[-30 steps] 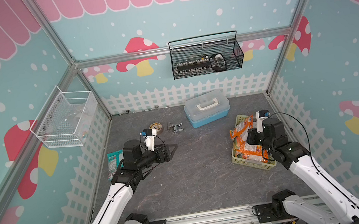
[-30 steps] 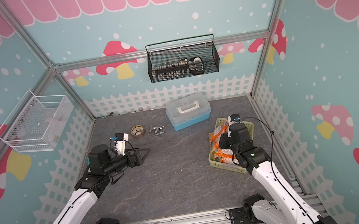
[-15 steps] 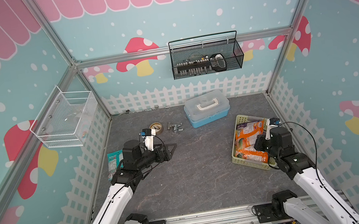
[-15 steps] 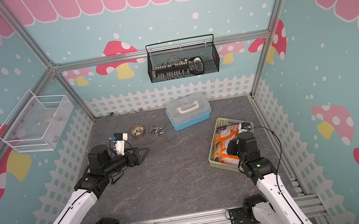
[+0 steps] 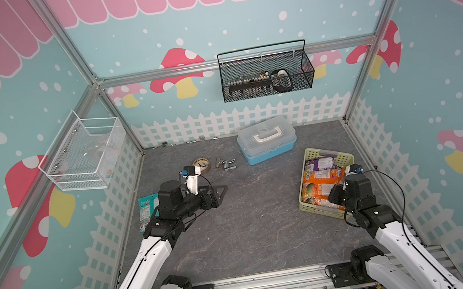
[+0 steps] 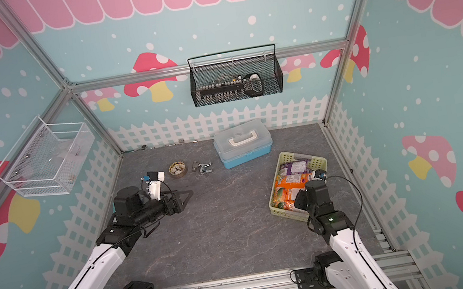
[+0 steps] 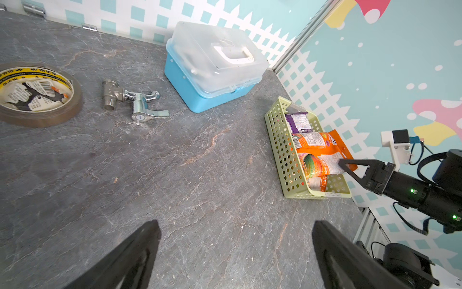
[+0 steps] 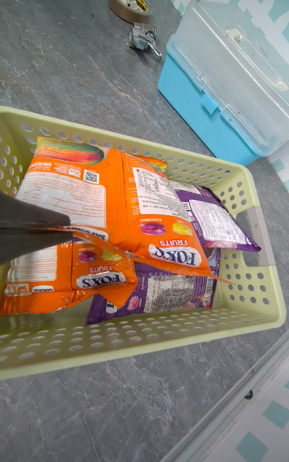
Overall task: Put the candies in the basket
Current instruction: Place the candy in the basket.
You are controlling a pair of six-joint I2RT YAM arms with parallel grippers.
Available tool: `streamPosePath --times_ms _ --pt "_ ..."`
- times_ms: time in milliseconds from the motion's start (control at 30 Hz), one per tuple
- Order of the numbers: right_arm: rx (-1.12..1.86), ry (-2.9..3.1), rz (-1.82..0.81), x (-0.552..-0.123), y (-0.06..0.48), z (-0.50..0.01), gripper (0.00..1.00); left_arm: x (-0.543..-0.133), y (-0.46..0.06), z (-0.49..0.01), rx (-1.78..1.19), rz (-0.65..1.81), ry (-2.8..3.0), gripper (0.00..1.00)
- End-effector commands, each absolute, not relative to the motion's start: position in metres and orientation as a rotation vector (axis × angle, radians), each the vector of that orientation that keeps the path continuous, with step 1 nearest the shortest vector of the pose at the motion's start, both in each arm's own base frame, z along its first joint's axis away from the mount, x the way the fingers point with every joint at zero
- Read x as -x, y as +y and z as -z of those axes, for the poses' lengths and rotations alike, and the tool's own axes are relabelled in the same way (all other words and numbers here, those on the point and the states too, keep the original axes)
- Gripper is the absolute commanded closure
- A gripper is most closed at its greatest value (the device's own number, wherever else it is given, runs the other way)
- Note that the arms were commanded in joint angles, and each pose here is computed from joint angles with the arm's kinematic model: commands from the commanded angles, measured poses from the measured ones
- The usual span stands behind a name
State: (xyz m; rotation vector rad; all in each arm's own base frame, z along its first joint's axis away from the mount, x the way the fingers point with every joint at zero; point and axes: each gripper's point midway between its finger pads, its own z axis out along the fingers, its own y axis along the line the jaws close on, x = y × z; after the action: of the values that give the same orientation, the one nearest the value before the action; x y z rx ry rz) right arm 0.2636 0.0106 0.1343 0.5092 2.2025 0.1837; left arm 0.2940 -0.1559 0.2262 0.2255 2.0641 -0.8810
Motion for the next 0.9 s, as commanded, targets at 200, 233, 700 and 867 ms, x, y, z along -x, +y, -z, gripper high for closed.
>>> streamPosePath --times_ms 200,233,700,867 --pt "-0.675 2.183 -0.177 -0.244 -0.002 -0.113 0.73 -0.294 -0.155 -0.23 -0.241 0.855 2.046 0.01" --pt "-0.691 2.169 -0.169 -0.243 -0.004 -0.114 0.7 -0.294 -0.154 -0.231 -0.241 0.852 2.043 0.01" --pt "-0.516 2.09 -0.321 -0.276 0.022 -0.174 0.55 -0.298 -0.147 -0.229 -0.198 0.807 2.051 0.01" --pt "-0.526 2.066 -0.333 -0.285 0.023 -0.174 0.55 -0.299 -0.144 -0.229 -0.179 0.783 2.047 0.01"
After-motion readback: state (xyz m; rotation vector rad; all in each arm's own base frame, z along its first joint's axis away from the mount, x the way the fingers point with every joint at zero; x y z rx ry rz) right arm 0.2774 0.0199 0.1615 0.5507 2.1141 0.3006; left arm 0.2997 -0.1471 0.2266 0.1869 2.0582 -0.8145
